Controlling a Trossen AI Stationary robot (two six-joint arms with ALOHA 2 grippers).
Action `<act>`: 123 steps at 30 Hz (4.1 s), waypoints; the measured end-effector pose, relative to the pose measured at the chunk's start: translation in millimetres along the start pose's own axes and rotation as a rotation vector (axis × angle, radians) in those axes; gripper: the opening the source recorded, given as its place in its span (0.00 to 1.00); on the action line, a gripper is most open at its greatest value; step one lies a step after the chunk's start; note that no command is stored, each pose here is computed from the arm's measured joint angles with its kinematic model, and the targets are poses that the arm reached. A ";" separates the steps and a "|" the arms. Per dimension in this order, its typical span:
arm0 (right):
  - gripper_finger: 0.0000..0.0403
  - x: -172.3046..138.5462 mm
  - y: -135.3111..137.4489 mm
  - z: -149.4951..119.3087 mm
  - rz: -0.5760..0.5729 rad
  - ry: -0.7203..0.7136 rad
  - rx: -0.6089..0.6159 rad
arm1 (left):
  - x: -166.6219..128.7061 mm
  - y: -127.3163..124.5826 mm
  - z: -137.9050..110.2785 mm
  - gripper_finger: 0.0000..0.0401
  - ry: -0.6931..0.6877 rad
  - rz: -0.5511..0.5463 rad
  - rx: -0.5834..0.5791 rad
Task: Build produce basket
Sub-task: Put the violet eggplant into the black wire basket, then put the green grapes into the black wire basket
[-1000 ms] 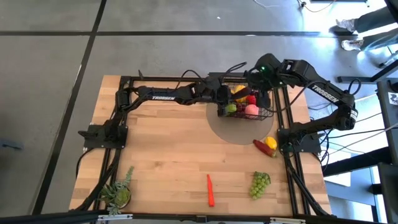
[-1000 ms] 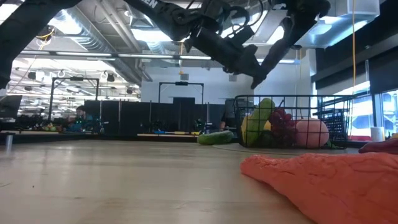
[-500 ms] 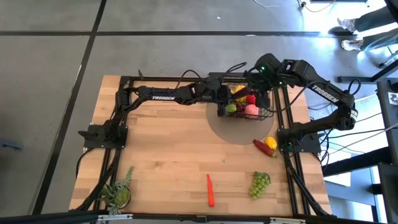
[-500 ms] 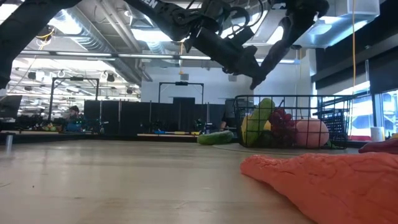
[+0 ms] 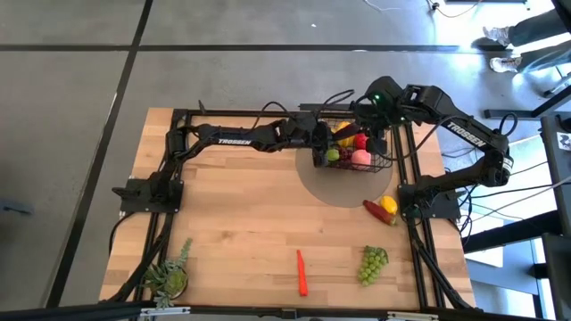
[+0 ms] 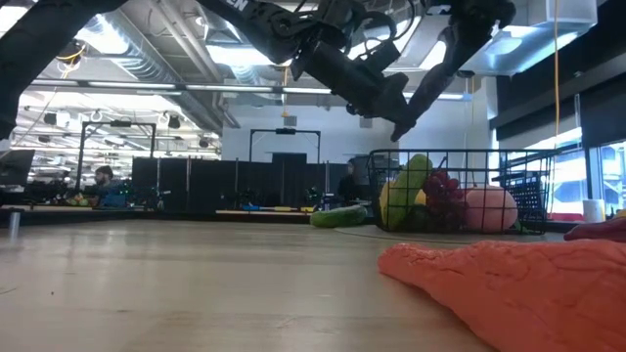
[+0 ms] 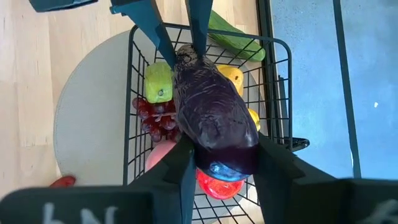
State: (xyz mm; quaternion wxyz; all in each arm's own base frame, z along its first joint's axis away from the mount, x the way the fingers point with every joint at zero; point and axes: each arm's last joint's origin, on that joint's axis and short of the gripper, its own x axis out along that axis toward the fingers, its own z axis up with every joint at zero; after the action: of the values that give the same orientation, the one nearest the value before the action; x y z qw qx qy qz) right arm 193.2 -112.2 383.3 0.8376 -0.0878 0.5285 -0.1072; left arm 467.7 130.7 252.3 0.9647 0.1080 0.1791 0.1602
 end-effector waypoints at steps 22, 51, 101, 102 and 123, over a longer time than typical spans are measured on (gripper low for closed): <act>0.26 0.5 -0.3 -0.4 0.001 0.004 0.054 | -12.2 -18.3 9.1 0.25 0.066 0.114 0.020; 0.26 39.1 -7.4 11.0 0.026 0.138 0.105 | -57.6 -0.9 14.0 0.25 0.370 0.322 0.009; 0.56 142.8 -4.4 42.3 0.037 0.327 0.009 | -136.6 26.6 66.6 0.25 0.282 0.349 -0.020; 0.56 138.8 -4.5 42.0 0.031 0.319 0.028 | -136.6 26.5 66.2 0.25 0.286 0.348 -0.021; 0.56 -7.5 22.1 15.7 0.061 -0.118 0.283 | -136.2 47.5 43.4 0.25 0.402 0.275 -0.388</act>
State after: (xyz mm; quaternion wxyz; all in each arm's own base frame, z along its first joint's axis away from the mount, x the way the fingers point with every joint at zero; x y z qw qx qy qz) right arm 206.1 -88.4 390.7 0.8740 0.0410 0.4606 -0.1497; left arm 351.0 120.7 346.8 0.8819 -0.0886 0.3161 0.3384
